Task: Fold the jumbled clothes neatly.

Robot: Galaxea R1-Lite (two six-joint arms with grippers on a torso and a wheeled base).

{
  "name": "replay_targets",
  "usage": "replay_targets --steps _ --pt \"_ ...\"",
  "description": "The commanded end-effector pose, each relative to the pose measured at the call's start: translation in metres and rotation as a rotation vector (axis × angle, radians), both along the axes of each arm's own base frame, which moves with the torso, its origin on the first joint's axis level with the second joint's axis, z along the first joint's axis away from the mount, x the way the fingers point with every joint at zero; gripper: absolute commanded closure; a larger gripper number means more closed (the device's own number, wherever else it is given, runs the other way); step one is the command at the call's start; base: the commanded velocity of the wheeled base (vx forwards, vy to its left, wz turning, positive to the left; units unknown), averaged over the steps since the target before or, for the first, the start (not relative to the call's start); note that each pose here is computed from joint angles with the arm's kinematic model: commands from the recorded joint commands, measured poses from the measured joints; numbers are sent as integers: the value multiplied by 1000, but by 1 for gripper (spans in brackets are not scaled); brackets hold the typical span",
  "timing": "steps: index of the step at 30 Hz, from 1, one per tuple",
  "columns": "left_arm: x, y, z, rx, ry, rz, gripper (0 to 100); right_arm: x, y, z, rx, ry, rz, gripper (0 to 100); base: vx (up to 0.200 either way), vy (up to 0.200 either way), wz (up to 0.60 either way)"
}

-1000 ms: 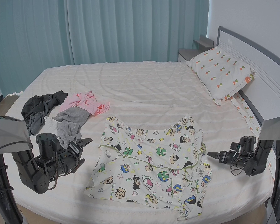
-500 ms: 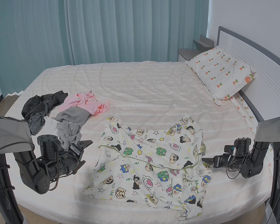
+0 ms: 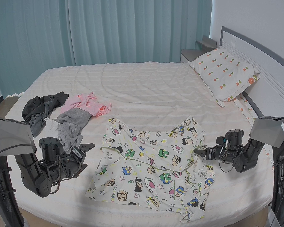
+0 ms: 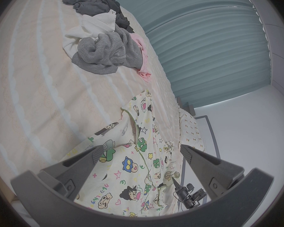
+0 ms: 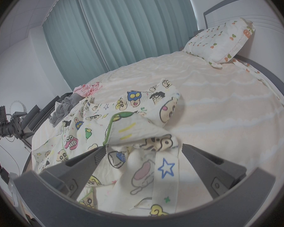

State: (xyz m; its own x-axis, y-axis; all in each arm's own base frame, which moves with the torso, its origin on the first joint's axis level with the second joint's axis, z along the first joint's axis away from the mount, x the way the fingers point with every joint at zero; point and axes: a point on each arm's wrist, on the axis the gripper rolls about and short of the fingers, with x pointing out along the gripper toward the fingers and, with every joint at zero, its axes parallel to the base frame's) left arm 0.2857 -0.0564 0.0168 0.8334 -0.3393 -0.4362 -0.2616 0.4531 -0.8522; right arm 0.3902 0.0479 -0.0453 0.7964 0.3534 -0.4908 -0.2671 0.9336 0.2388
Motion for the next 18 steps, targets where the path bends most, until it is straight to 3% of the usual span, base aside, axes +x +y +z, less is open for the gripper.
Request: replay_targets --steps 1,8,18 --pt "1 0 -2 1 5 1 0 19 7 9 -11 -30 -12 0 0 0 0" --pt "1 0 -3 3 6 1 0 49 23 15 -5 -4 -49 0 0 0 0" --pt "2 0 -7 3 -4 2 0 68 24 -11 -45 44 -103 0 0 0 0"
